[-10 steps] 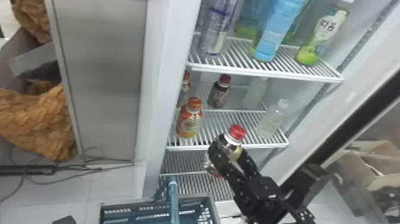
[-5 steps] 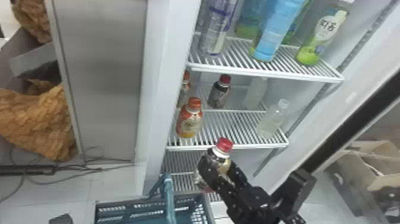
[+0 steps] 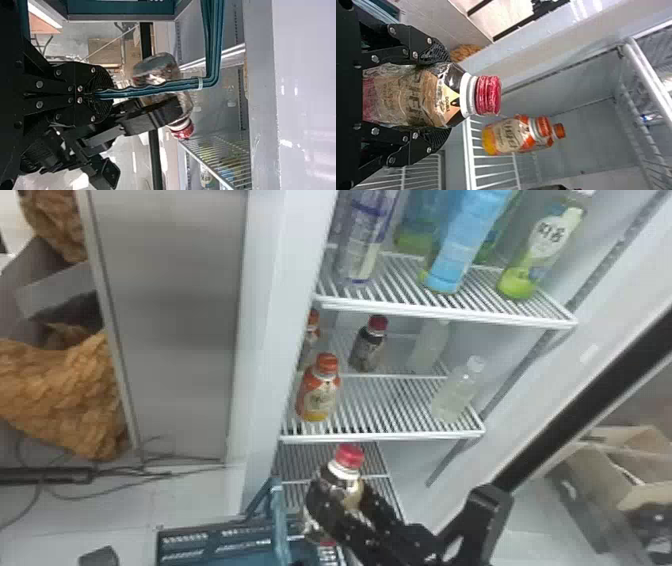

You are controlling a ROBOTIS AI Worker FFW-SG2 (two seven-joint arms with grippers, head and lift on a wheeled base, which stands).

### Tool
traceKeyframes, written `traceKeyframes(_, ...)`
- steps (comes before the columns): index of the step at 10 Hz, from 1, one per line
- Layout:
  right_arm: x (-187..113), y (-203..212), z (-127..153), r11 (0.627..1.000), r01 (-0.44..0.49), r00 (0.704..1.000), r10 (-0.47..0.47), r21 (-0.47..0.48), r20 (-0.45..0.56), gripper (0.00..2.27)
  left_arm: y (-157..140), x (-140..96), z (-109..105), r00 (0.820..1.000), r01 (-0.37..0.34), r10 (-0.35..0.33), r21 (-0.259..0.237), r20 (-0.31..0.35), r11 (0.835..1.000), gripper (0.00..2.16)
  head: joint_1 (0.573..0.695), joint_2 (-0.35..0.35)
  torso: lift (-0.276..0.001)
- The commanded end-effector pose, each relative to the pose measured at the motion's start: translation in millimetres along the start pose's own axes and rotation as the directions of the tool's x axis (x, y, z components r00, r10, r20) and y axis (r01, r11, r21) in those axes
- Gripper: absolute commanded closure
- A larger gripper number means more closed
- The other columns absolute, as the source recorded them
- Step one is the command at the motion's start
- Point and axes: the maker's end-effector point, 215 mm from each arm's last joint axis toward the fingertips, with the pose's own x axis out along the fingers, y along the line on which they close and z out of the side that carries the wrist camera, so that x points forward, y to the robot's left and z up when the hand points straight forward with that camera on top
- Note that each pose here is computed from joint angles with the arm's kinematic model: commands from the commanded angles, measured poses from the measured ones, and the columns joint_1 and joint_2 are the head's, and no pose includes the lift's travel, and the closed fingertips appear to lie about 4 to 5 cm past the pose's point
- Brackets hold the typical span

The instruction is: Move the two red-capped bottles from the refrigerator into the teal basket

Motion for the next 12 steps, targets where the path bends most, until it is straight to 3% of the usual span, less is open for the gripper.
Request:
traceKeyframes(1,-7,4,-13,1.0,-0.004,0.999,0.004,0.003,-0.048,0.72,0,0,1,1.0,0.001,-0.001,0.0,0.003,1.0,1.15,0.695,-0.35,-0.228)
traceKeyframes(4,-10,-7,-21,0.999,0.024,0.997,-0.026,-0.026,-0.074,0.41,-1,0,0,1.0,0.002,-0.002,-0.002,0.001,1.0,1.15,0.695,-0.35,-0.228)
traceKeyframes(7,-7,-15,-12,0.998,0.041,0.999,-0.043,-0.05,-0.033,0.33,-1,0,0,1.0,0.003,-0.003,-0.003,0.0,1.0,1.15,0.695,-0.35,-0.228)
traceKeyframes(12,-3,-70,54,0.974,0.171,0.969,-0.139,-0.146,0.205,0.33,-2,1,0,1.0,0.007,-0.007,-0.005,0.0,1.0,1.15,0.695,-0.35,-0.228)
